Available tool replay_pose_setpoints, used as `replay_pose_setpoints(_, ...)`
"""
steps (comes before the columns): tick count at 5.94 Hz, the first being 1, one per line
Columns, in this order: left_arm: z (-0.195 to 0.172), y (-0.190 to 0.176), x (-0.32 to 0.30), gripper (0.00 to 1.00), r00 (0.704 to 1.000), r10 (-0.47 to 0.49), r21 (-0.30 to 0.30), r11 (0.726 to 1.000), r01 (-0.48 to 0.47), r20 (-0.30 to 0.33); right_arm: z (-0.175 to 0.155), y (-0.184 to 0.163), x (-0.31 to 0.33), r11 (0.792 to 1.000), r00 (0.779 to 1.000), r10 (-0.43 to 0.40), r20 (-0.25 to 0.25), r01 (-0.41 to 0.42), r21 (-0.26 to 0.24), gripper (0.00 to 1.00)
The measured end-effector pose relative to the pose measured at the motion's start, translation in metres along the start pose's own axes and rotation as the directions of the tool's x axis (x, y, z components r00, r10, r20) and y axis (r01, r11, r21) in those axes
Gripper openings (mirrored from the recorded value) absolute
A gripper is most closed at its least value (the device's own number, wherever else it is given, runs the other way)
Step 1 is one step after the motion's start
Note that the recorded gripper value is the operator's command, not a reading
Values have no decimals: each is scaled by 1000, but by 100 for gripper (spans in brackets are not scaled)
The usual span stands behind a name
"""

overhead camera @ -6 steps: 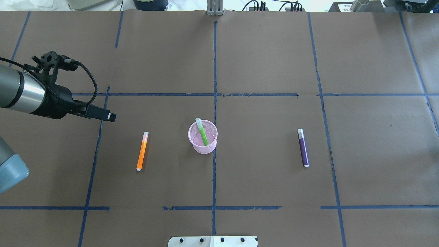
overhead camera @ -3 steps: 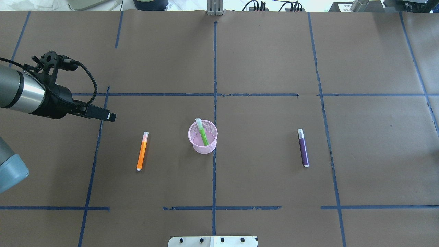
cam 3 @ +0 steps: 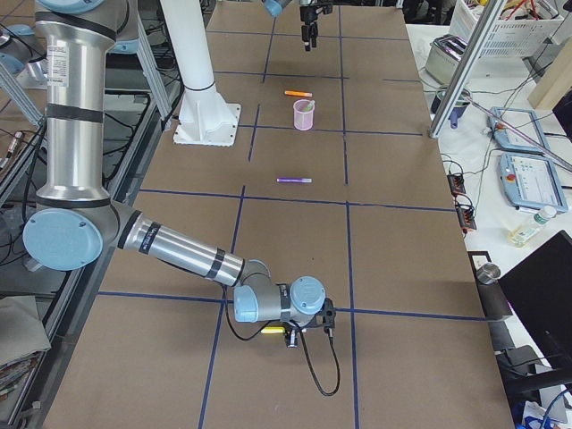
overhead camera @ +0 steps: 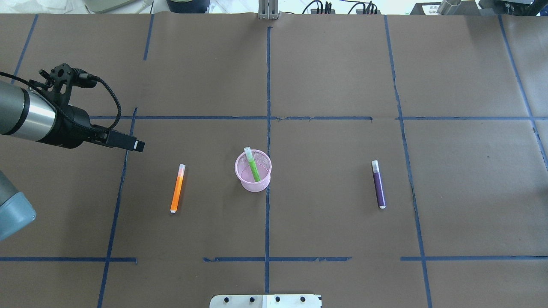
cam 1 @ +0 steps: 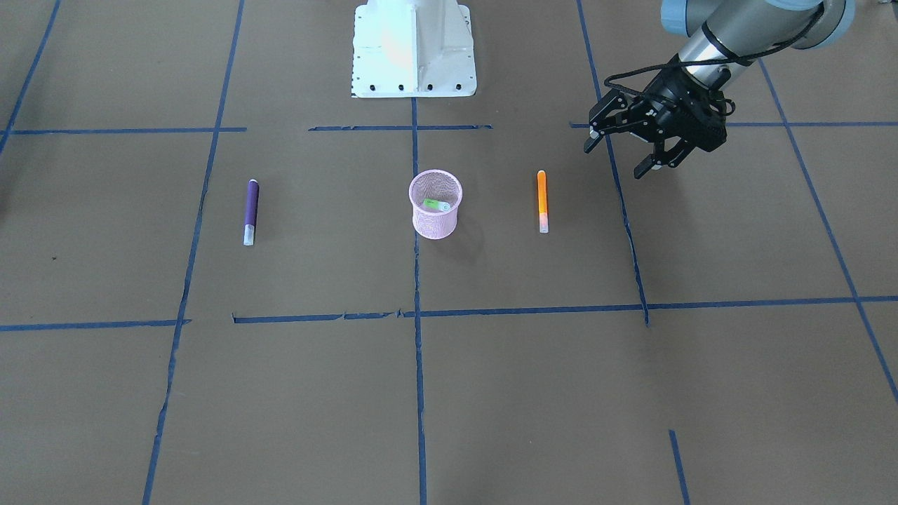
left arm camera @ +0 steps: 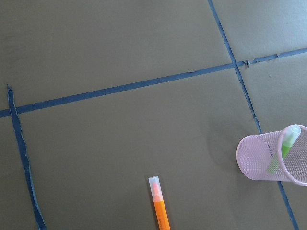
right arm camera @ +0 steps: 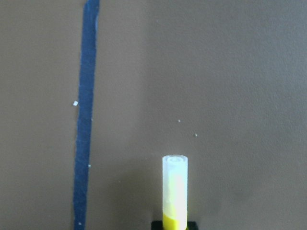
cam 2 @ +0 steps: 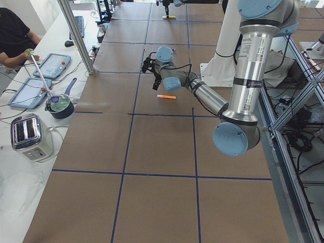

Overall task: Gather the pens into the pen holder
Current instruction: 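Lower the right gripper onto the yellow highlighter and close it, then carry the yellow highlighter with the right gripper over the pink cup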

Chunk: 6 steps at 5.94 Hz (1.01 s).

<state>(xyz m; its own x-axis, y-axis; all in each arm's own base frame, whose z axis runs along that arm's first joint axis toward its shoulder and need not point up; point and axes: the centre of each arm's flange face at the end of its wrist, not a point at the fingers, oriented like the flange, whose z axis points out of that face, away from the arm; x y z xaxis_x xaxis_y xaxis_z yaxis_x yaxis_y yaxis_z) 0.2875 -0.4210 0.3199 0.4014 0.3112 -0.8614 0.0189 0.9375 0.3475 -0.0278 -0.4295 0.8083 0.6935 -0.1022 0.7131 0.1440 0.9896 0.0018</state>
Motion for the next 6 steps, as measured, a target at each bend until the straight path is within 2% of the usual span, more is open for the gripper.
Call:
replay_pose_setpoints(1, 0, 0, 0, 100, 1000, 0, 0, 1000, 0, 0, -11, -1, -11, 999, 999, -31, 5, 31, 36, 0)
replay_pose_setpoints(2, -1, 0, 0, 100, 1000, -1, 1, 1000, 1, -2, -35, -1, -36, 993, 997, -80, 9, 79, 90, 0)
replay_pose_setpoints(3, -2, 0, 1, 100, 1000, -1, 3, 1000, 1, -4, -70, -4, -73, 980, 993, -114, 14, 110, 168, 0)
replay_pose_setpoints(4, -3, 0, 2, 100, 1000, 1, 5, 1000, -1, -6, -103, -7, -115, 954, 989, -147, 32, 134, 267, 0)
replay_pose_setpoints(5, -3, 0, 3, 100, 1000, 2, 5, 1000, -2, -7, -119, -7, -153, 920, 978, -198, 64, 163, 356, 1)
replay_pose_setpoints(6, -3, 0, 4, 100, 1000, 4, 5, 1000, -4, -7, -124, -6, -184, 890, 963, -252, 100, 190, 414, 2)
